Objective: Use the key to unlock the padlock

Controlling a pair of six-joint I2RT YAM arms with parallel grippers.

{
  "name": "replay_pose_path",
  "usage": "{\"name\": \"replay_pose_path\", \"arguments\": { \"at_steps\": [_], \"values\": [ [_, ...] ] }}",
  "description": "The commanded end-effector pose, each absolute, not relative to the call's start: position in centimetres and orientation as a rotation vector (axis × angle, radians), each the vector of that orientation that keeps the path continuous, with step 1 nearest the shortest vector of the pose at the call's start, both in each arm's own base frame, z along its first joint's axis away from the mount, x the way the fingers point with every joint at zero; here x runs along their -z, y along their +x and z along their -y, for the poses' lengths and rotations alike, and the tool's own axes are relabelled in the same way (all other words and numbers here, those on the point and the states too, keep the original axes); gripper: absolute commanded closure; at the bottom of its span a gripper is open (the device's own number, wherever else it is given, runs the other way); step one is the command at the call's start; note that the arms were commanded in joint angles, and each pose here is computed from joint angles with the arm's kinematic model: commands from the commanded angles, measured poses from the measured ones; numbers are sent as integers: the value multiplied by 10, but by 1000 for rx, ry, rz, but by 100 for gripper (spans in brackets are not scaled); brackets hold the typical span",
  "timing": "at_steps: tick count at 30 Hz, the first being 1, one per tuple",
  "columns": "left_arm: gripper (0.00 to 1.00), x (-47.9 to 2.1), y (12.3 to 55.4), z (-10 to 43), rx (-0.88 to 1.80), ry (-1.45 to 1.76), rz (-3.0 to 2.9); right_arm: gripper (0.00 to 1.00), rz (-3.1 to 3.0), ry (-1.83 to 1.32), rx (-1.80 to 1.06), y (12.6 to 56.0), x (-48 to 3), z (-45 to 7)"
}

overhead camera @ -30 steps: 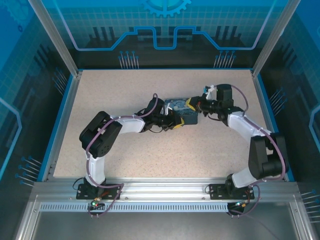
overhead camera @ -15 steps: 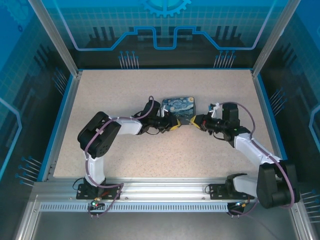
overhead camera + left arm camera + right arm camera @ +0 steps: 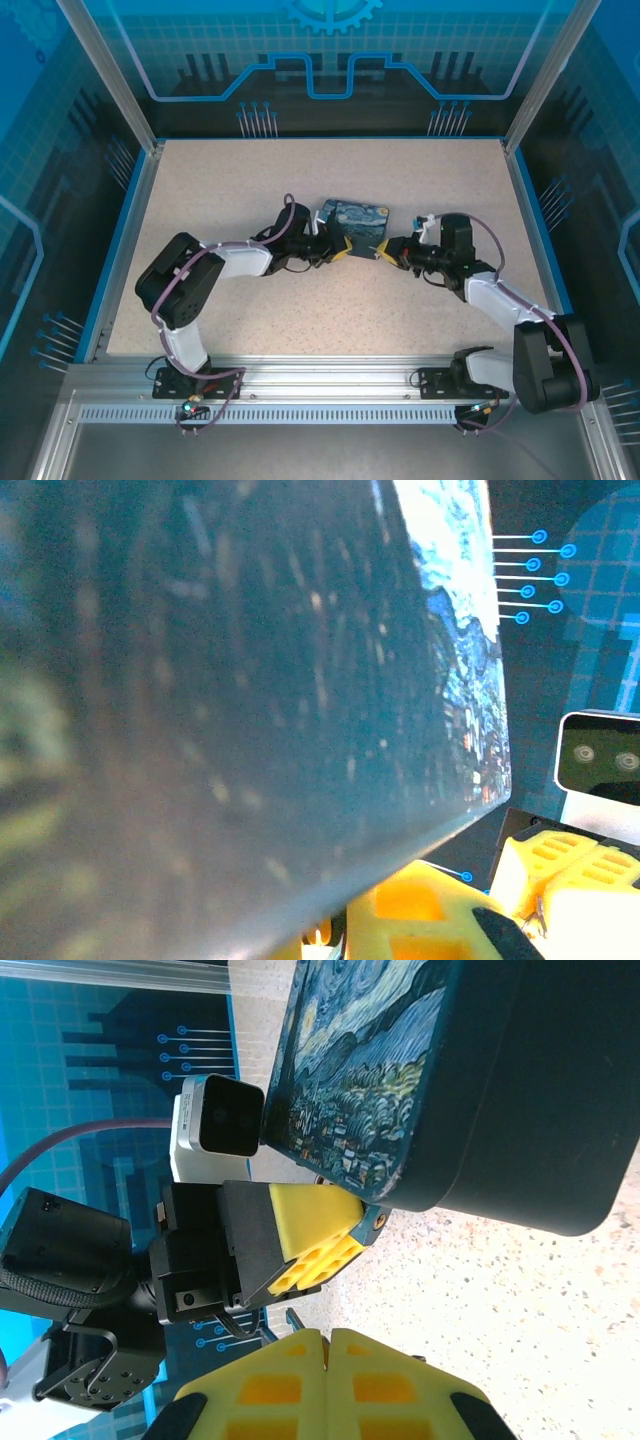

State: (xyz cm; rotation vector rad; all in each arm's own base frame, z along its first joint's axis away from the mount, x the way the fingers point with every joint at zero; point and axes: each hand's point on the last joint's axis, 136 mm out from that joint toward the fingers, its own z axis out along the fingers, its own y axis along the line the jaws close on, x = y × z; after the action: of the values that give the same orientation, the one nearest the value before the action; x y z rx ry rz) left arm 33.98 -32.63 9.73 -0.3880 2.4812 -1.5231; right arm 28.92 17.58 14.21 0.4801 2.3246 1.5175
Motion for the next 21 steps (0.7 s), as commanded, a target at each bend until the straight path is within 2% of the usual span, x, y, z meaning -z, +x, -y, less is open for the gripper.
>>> {"name": "replay_pose_path", "arguments": {
  "at_steps": [1, 21],
  "values": [
    [100, -128, 348, 326, 1604, -383, -2354, 100, -2330, 446, -1550, 283, -141, -186],
    [100, -147, 354, 325, 1759, -506, -2194, 100, -2340, 483, -1559, 291, -127, -197]
  ]
}}
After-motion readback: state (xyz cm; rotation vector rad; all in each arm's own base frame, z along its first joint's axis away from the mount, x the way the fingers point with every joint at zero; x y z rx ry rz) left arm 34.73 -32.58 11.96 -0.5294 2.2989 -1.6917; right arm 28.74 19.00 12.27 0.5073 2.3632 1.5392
